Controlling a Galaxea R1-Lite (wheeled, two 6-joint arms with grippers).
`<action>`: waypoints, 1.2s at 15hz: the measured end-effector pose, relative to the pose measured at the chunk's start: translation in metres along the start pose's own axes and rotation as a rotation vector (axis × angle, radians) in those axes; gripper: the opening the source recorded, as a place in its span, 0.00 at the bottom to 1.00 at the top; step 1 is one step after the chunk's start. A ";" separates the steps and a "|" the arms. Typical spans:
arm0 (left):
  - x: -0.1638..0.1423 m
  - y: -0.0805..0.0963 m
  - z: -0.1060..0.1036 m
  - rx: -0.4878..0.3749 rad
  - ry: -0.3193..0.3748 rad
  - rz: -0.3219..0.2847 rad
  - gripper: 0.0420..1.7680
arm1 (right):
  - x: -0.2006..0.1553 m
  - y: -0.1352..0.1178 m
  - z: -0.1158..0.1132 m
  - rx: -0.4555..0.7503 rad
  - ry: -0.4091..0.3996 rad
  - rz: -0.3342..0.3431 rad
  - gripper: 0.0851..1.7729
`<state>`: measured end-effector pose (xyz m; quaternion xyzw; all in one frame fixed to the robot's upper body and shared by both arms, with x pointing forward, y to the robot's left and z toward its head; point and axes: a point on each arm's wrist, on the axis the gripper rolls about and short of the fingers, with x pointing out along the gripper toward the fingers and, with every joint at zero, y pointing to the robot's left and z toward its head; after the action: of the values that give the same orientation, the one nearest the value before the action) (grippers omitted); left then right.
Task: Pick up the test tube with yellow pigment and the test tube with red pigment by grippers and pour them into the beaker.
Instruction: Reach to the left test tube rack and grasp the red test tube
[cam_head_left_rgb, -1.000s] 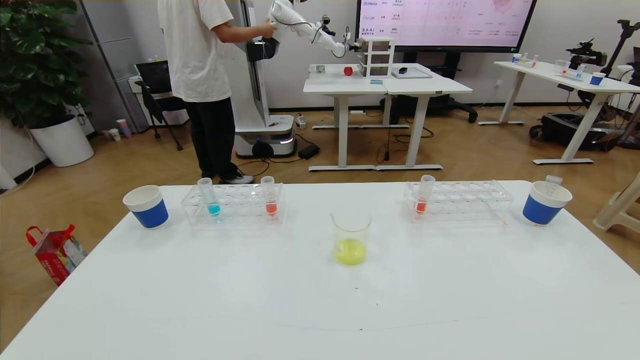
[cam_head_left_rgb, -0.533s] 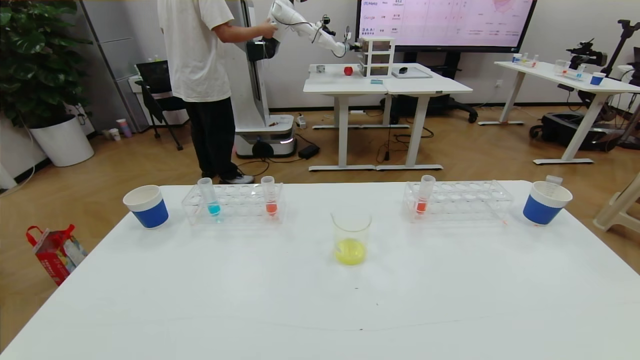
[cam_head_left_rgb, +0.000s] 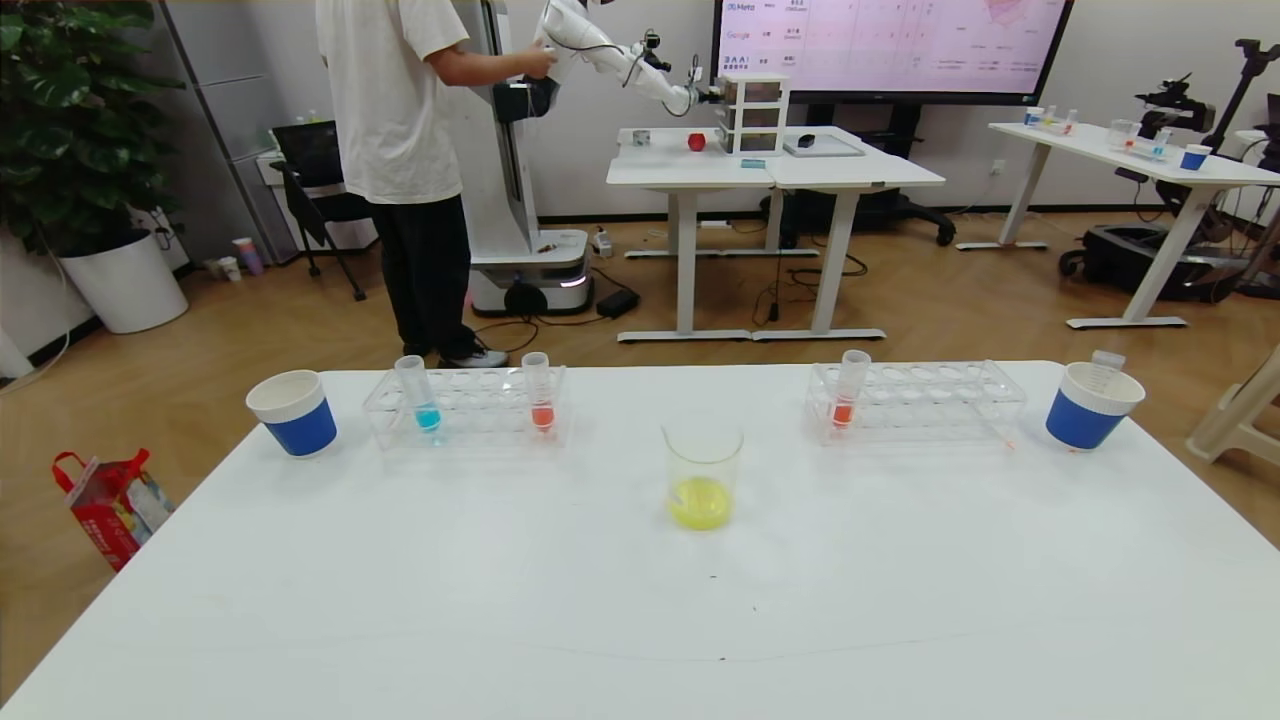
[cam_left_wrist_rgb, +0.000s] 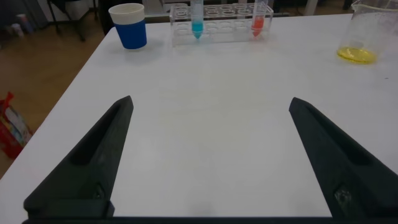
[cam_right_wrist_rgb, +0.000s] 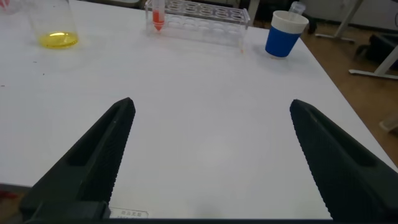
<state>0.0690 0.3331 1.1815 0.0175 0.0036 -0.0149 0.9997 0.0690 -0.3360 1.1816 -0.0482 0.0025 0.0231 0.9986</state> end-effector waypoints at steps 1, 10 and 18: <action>0.000 0.000 0.000 -0.001 -0.001 -0.001 0.99 | 0.000 0.000 0.000 0.001 0.000 0.000 0.98; -0.001 0.002 0.043 -0.002 -0.027 0.025 0.99 | 0.000 0.000 0.000 0.002 0.000 0.000 0.98; 0.117 0.006 0.137 -0.027 -0.057 0.008 0.99 | 0.000 0.000 0.000 0.002 0.000 -0.001 0.98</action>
<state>0.1868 0.3307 1.3183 0.0035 -0.0246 -0.0111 0.9996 0.0690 -0.3360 1.1817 -0.0471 0.0023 0.0228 0.9986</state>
